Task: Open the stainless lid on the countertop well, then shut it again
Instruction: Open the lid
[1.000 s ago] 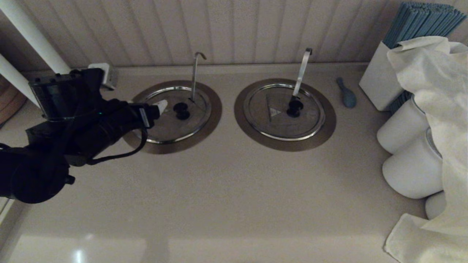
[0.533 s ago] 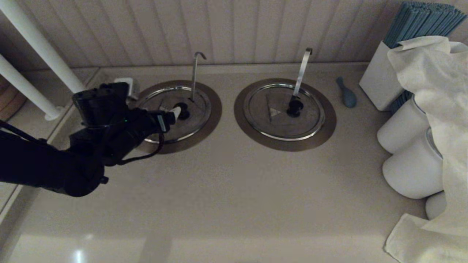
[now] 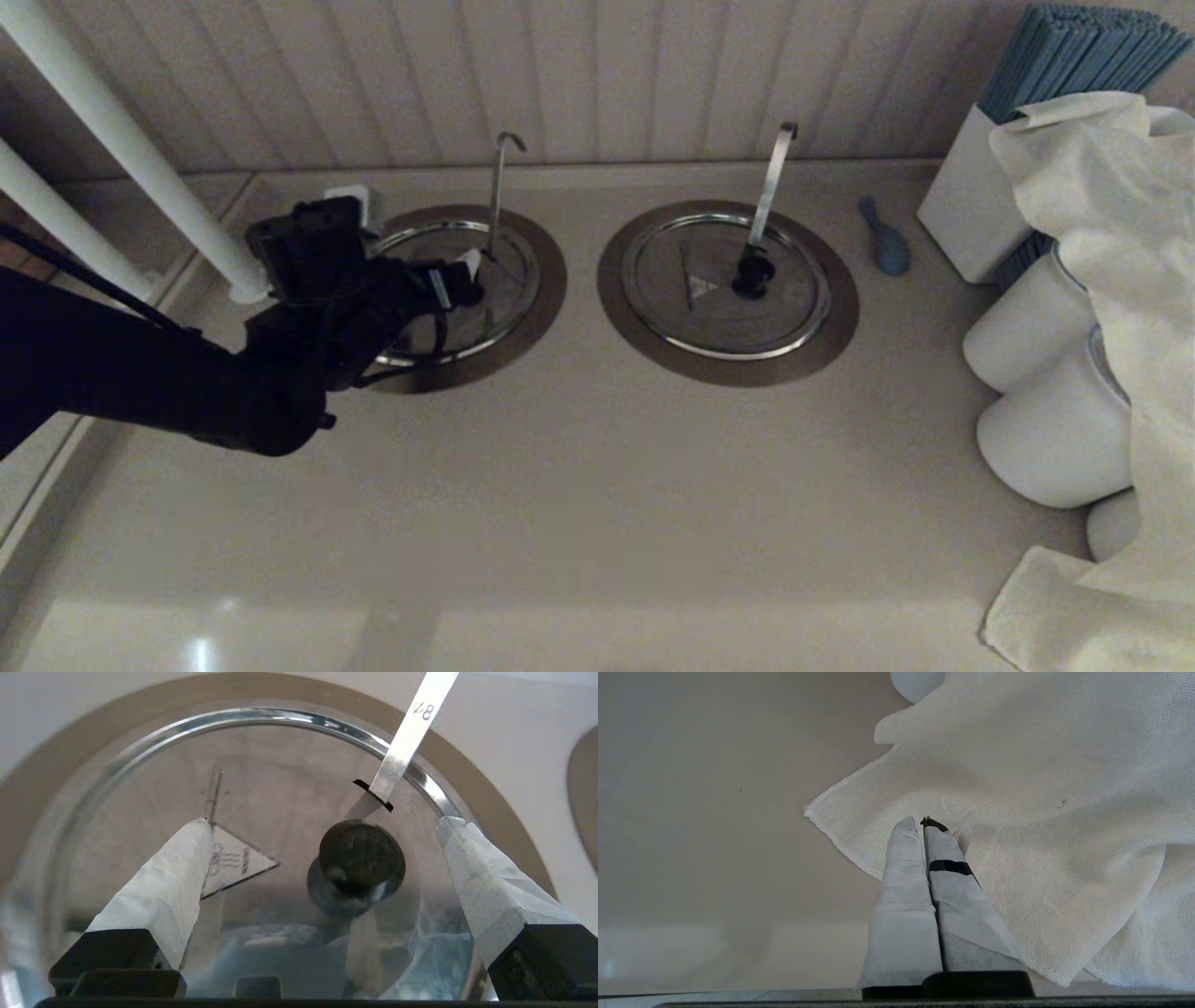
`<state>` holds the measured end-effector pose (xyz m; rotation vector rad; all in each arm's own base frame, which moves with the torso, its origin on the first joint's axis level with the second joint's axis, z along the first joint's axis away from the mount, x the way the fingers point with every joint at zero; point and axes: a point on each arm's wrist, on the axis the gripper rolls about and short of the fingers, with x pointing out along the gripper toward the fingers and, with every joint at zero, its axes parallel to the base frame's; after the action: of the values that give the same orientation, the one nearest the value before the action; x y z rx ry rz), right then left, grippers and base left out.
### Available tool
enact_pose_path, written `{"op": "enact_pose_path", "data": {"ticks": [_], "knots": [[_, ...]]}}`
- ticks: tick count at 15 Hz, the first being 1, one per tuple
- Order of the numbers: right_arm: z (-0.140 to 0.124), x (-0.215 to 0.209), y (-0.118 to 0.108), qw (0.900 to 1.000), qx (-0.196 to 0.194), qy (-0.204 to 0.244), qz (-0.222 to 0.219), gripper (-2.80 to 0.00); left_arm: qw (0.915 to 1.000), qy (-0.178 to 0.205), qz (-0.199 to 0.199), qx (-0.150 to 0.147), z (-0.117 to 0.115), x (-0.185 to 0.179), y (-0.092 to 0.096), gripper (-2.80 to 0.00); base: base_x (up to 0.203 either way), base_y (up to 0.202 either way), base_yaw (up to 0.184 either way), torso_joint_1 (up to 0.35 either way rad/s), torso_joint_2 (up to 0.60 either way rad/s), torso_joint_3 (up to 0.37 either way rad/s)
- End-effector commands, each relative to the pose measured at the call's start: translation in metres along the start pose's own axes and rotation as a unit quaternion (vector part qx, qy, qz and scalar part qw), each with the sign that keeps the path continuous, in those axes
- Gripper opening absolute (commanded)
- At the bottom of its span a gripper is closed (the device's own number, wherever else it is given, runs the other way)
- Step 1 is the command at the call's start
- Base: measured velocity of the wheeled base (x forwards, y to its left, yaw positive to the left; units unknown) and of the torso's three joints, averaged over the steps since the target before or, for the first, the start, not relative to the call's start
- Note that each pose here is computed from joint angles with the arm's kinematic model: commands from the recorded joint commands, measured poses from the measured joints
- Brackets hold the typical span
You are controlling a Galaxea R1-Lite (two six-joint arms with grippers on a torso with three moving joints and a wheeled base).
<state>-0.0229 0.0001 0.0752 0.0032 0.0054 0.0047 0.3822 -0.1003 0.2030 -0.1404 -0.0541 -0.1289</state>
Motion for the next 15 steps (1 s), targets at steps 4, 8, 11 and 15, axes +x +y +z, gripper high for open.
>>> {"op": "enact_pose_path", "data": {"ticks": [4, 8, 11, 15], "knots": [[0.000, 0.000, 0.000, 1.000, 0.000, 0.000, 0.000, -2.80, 0.9998, 0.018, -0.007, 0.002, -0.020, 0.011, -0.007, 0.00, 0.000, 0.000, 0.000, 0.000, 0.00, 0.000], [0.000, 0.000, 0.000, 1.000, 0.000, 0.000, 0.000, -2.80, 0.9997, 0.023, -0.006, 0.003, -0.031, 0.020, -0.008, 0.00, 0.000, 0.000, 0.000, 0.000, 0.00, 0.000], [0.000, 0.000, 0.000, 1.000, 0.000, 0.000, 0.000, -2.80, 0.9999, -0.012, -0.004, 0.001, -0.041, 0.028, -0.007, 0.00, 0.000, 0.000, 0.000, 0.000, 0.00, 0.000], [0.000, 0.000, 0.000, 1.000, 0.000, 0.000, 0.000, -2.80, 0.9996, -0.027, 0.004, 0.003, -0.031, 0.023, -0.008, 0.00, 0.000, 0.000, 0.000, 0.000, 0.00, 0.000]]}}
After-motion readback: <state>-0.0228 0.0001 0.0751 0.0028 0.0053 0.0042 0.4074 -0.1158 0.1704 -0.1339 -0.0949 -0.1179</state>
